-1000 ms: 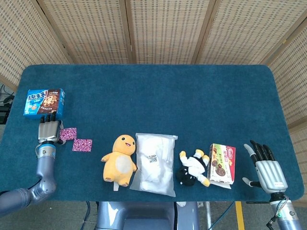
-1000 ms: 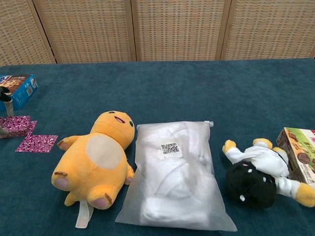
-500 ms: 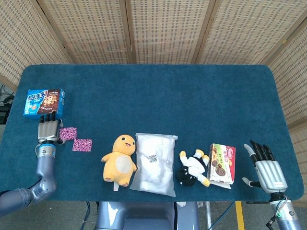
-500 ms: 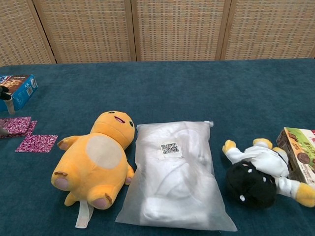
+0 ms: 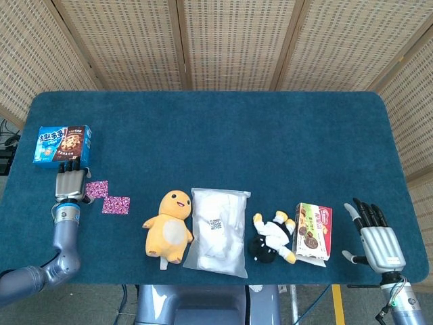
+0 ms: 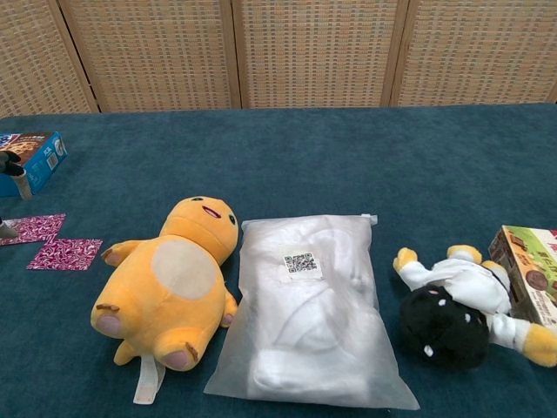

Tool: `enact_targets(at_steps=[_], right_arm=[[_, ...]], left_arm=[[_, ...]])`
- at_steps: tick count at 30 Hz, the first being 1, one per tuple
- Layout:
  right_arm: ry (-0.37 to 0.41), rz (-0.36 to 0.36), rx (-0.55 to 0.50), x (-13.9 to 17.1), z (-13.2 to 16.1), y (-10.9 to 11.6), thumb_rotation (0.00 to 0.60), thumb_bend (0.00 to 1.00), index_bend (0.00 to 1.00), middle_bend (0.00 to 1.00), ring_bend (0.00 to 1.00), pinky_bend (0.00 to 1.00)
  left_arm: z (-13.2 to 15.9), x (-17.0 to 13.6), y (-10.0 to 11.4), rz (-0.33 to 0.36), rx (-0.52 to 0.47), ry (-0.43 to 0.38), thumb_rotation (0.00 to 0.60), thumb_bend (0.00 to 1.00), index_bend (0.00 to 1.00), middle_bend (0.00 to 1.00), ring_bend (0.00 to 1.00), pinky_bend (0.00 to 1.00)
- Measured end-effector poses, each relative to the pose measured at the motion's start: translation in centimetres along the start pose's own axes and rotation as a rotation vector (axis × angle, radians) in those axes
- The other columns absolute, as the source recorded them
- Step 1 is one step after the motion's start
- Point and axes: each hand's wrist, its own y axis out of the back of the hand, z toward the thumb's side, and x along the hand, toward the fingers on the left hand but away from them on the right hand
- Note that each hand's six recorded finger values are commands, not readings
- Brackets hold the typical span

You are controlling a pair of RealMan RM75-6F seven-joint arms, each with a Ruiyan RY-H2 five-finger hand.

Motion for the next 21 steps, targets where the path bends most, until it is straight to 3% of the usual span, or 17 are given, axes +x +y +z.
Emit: enact_targets(at_steps=[9, 21], right_arm=[[-0.001, 0.000, -0.002, 0.0, 0.0, 0.0, 0.600, 0.08, 0.00, 0.00, 0.00, 0.00], [0.005, -0.004, -0.003, 0.2, 0.1, 0.1, 0.600, 0.08, 0.00, 0.00, 0.00, 0.00]], left_arm=[[1.7, -1.9, 0.4, 0.023, 0.003, -0.092, 0.600, 0.18, 0.33, 0.00, 0.00, 0.00], [3.1, -5.1, -1.8, 0.019, 0.052, -0.195, 0.600, 0.18, 0.33, 0.00, 0.00, 0.00]])
